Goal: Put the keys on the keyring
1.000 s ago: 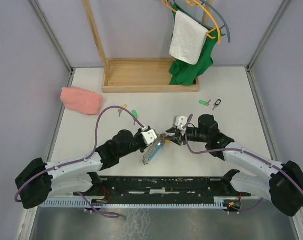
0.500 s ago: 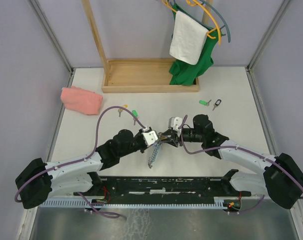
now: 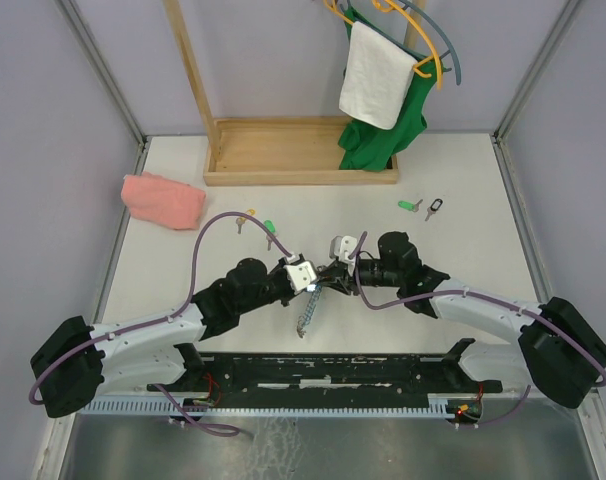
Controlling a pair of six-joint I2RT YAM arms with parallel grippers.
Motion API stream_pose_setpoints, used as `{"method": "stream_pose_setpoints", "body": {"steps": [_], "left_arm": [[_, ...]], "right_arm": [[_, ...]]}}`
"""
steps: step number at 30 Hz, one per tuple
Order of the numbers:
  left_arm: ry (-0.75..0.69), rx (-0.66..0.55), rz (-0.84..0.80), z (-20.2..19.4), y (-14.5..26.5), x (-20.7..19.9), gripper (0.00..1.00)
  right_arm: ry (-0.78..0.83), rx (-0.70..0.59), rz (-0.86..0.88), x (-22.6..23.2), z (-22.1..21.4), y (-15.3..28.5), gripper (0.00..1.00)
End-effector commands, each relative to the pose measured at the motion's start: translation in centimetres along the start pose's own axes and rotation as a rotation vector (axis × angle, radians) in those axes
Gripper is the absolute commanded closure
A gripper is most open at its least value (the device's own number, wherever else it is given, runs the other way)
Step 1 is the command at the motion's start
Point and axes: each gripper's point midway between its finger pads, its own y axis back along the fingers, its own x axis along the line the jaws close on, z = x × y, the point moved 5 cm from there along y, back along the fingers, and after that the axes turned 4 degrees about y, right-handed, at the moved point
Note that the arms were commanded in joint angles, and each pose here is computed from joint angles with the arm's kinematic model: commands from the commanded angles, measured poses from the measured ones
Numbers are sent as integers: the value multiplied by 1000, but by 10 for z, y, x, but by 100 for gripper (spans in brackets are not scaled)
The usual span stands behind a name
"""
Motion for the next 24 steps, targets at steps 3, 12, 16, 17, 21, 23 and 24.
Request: {"method": "stream_pose_setpoints", "body": {"steps": [3, 12, 16, 17, 21, 23, 24], "left_arm": [[-5, -124, 13, 40, -1, 8, 97], [78, -80, 114, 23, 12, 14, 97], [140, -39, 169, 5, 17, 15, 97], [152, -31, 175, 1, 18, 14, 97], [185, -27, 166, -12, 18, 9, 97], [192, -24, 165, -18, 17, 7, 97], [195, -18, 163, -22, 16, 6, 97]], "right_arm": [[44, -70, -57, -13, 23, -4, 79], [82, -108, -170, -20, 27, 9, 99], [73, -162, -196, -22, 32, 15, 99], [61, -179, -201, -22, 34, 17, 99], [44, -249, -228, -25, 41, 21, 99], [35, -285, -242, -27, 44, 22, 99], [30, -306, -251, -28, 46, 23, 99]]}}
